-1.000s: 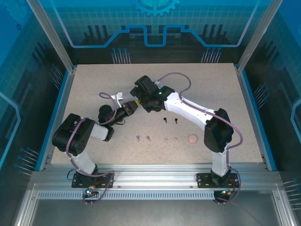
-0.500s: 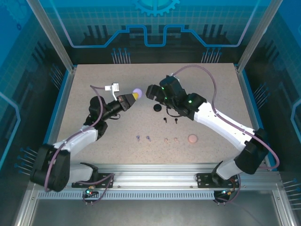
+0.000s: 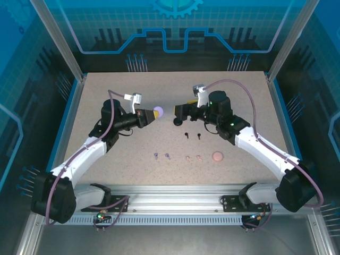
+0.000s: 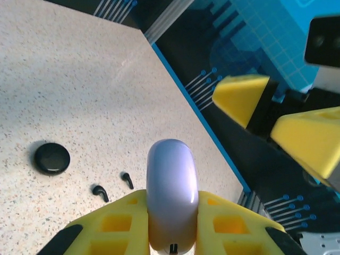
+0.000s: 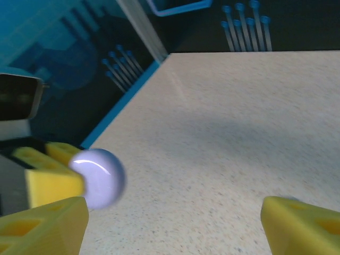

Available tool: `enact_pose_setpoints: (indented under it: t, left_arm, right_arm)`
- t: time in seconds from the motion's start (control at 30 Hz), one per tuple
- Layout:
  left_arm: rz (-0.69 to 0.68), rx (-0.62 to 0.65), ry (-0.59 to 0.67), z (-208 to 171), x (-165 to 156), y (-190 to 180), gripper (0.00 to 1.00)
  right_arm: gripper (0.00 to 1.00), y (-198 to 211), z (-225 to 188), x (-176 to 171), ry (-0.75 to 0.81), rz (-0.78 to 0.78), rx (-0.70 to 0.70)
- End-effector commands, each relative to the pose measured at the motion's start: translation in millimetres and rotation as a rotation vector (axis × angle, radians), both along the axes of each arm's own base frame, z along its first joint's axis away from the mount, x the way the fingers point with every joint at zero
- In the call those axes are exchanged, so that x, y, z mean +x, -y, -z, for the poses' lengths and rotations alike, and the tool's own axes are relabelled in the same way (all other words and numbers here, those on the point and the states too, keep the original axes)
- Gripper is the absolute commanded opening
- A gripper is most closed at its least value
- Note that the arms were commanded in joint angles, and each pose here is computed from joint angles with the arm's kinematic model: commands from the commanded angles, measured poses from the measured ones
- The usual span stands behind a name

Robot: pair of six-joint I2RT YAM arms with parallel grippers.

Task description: Insert wireless bluetooth earbuds into charging case

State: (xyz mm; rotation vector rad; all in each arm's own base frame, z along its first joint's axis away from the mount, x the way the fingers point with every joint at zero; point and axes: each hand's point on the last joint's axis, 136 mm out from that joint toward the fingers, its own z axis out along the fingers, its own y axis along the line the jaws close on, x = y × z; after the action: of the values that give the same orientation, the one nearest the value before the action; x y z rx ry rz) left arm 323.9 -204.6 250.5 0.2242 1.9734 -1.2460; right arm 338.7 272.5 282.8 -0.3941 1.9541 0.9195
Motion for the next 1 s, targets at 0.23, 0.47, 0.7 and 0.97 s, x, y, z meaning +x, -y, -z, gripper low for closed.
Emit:
enact_pose_setpoints:
  t: [0.23,0.47,0.7,0.97]
  left_arm:
    - [0.108,-0.023,0.044,-16.0,-8.3,12.1,0.0]
    - [0.111,-0.032,0.045,-18.5,-7.1,13.1,0.0]
    - [0.123,-0.039,0.056,-25.0,-8.6,14.2,0.0]
    - [0.124,-0.051,0.077,-32.9,-12.6,13.6,0.0]
  right_arm:
    - [0.77,-47.2,-2.4,-2.8,0.024,-0.215,0.041]
    - [0.72,-60.1,11.0,-2.4,-0.004,-0.246,0.04]
    - [0.66,-64.5,30.3,4.8,-0.04,-0.231,0.012]
    - [0.55,-46.0,67.8,27.2,-0.127,-0.126,-0.022]
